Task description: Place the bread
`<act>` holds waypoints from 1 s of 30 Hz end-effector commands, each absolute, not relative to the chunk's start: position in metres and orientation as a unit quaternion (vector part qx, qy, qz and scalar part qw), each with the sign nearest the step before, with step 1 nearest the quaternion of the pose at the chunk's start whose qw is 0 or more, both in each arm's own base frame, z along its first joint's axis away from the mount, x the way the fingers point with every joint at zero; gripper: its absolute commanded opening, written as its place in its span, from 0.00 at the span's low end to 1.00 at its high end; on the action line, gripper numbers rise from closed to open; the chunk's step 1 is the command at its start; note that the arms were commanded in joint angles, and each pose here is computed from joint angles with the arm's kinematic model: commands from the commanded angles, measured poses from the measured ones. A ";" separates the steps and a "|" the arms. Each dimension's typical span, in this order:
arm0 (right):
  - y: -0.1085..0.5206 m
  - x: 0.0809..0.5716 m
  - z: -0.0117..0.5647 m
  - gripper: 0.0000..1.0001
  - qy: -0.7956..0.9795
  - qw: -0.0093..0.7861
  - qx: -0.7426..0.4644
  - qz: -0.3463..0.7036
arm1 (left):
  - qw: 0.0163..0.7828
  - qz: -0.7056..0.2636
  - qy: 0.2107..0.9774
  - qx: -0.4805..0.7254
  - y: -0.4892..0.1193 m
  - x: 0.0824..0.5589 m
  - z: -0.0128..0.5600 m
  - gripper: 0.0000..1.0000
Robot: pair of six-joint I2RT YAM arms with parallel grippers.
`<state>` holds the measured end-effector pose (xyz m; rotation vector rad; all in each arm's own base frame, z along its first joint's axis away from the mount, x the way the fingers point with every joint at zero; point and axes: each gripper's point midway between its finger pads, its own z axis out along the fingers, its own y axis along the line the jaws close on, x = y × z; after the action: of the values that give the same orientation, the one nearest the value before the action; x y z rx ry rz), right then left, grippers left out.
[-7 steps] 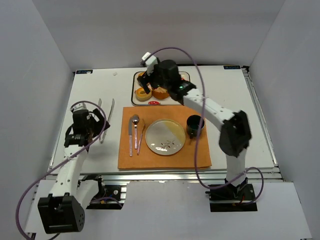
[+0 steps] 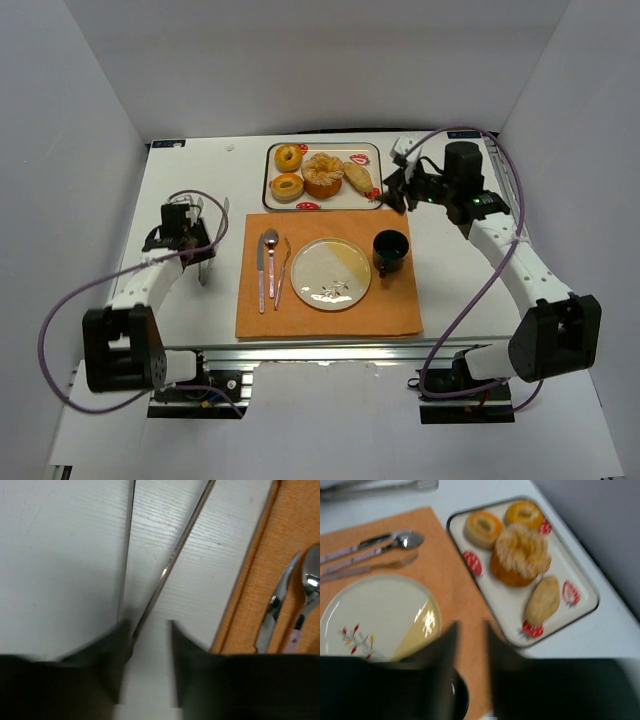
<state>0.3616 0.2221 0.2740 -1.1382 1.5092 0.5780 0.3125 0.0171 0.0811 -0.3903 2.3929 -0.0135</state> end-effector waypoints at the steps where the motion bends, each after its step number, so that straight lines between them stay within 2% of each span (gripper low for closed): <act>1: 0.213 0.318 0.253 0.83 0.629 0.496 -0.514 0.307 | 0.351 0.036 0.928 -0.117 0.032 0.339 0.086 0.74; 2: 0.209 0.315 0.255 0.89 0.631 0.498 -0.512 0.304 | 0.345 0.037 0.931 -0.114 0.033 0.341 0.083 0.79; 4: 0.200 0.313 0.245 0.89 0.640 0.499 -0.501 0.300 | 0.337 0.026 0.936 -0.094 0.029 0.352 0.076 0.88; 6: 0.194 0.313 0.246 0.89 0.642 0.509 -0.492 0.295 | 0.332 0.024 0.940 -0.074 0.028 0.358 0.071 0.91; 12: 0.189 0.316 0.245 0.89 0.650 0.508 -0.479 0.299 | 0.305 0.021 0.952 -0.011 0.025 0.374 0.044 0.91; 16: 0.186 0.322 0.246 0.89 0.656 0.508 -0.470 0.301 | 0.306 -0.005 0.952 0.014 0.015 0.382 0.027 0.86; 19: 0.183 0.325 0.251 0.89 0.656 0.513 -0.465 0.301 | 0.275 -0.019 0.961 0.016 0.011 0.373 0.005 0.75; 20: 0.183 0.326 0.253 0.89 0.655 0.515 -0.464 0.299 | 0.265 -0.025 0.964 0.016 0.009 0.369 -0.002 0.62; 23: 0.177 0.331 0.259 0.89 0.655 0.523 -0.460 0.293 | 0.249 -0.027 0.968 0.005 0.009 0.359 -0.014 0.37; 24: 0.177 0.330 0.260 0.89 0.654 0.524 -0.459 0.294 | 0.250 -0.021 0.968 -0.001 0.010 0.355 -0.015 0.25; 27: 0.171 0.331 0.262 0.89 0.657 0.528 -0.452 0.294 | 0.272 -0.008 0.962 -0.014 0.015 0.359 0.000 0.10; 28: 0.167 0.331 0.261 0.89 0.661 0.527 -0.446 0.295 | 0.318 -0.015 0.947 -0.037 0.014 0.379 0.039 0.04; 29: 0.167 0.331 0.261 0.89 0.661 0.527 -0.445 0.295 | 0.318 -0.019 0.947 -0.049 0.013 0.380 0.040 0.04; 30: 0.167 0.331 0.261 0.89 0.661 0.527 -0.444 0.296 | 0.353 -0.032 0.933 -0.061 0.009 0.394 0.070 0.03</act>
<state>0.3293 0.1660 0.2364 -1.0666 1.6479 0.7063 0.3836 0.0163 0.0206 -0.0498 2.5013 -0.0176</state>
